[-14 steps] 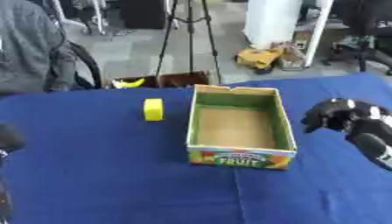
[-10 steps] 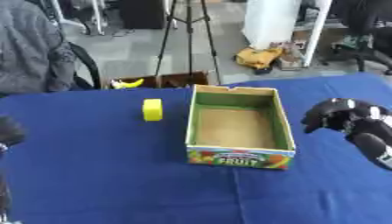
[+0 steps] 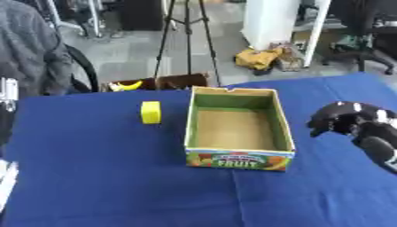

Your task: Pick up objects on the table and place them in the box.

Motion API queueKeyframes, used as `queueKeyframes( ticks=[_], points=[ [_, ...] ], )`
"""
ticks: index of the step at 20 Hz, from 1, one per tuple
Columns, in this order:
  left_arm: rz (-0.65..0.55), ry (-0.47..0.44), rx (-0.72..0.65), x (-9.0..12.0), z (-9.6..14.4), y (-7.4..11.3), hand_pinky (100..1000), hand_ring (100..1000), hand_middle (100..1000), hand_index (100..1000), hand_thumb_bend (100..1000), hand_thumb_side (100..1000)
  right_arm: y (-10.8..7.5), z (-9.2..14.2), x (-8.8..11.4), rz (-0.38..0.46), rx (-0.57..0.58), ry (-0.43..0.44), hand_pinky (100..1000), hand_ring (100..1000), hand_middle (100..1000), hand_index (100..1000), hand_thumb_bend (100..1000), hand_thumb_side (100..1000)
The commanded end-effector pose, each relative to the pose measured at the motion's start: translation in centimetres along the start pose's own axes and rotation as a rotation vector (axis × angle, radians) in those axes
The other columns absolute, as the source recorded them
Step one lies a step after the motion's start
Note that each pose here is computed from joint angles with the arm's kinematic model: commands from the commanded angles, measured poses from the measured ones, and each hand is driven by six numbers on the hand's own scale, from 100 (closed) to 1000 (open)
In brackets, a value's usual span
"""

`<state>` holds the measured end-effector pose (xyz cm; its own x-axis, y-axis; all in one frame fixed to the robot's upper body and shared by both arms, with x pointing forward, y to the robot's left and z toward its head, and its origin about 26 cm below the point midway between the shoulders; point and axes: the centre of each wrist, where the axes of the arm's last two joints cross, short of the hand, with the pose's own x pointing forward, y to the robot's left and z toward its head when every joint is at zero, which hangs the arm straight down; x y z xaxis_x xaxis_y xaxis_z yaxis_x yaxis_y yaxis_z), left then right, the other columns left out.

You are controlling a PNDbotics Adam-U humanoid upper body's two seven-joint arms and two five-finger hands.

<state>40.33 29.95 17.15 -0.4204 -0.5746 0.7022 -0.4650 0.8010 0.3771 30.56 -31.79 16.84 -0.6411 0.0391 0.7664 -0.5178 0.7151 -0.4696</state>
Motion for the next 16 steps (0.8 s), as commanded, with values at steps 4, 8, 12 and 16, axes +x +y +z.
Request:
queueKeyframes(
  ticks=[4,8,12,16],
  points=[
    [-0.139,0.098,-0.066,-2.7,-3.7,0.6,623,590,567,747,239,893,-0.3,-0.4,0.6,0.031,0.032,-0.003,696,761,730,787,417,580],
    [-0.213,0.176,-0.093,-4.6,-4.8,0.5,627,593,571,755,225,874,-0.3,-0.7,0.7,0.043,0.055,-0.002,696,761,730,787,417,582],
    [-0.329,0.238,-0.153,-6.1,-5.2,0.5,639,609,585,768,219,838,-0.3,-1.0,0.9,0.054,0.078,-0.003,696,761,730,787,416,585],
    [-0.431,0.261,-0.222,-6.5,-5.6,0.3,655,635,611,785,246,790,-0.5,-1.5,1.3,0.072,0.102,-0.010,696,761,730,787,416,587]
  ],
)
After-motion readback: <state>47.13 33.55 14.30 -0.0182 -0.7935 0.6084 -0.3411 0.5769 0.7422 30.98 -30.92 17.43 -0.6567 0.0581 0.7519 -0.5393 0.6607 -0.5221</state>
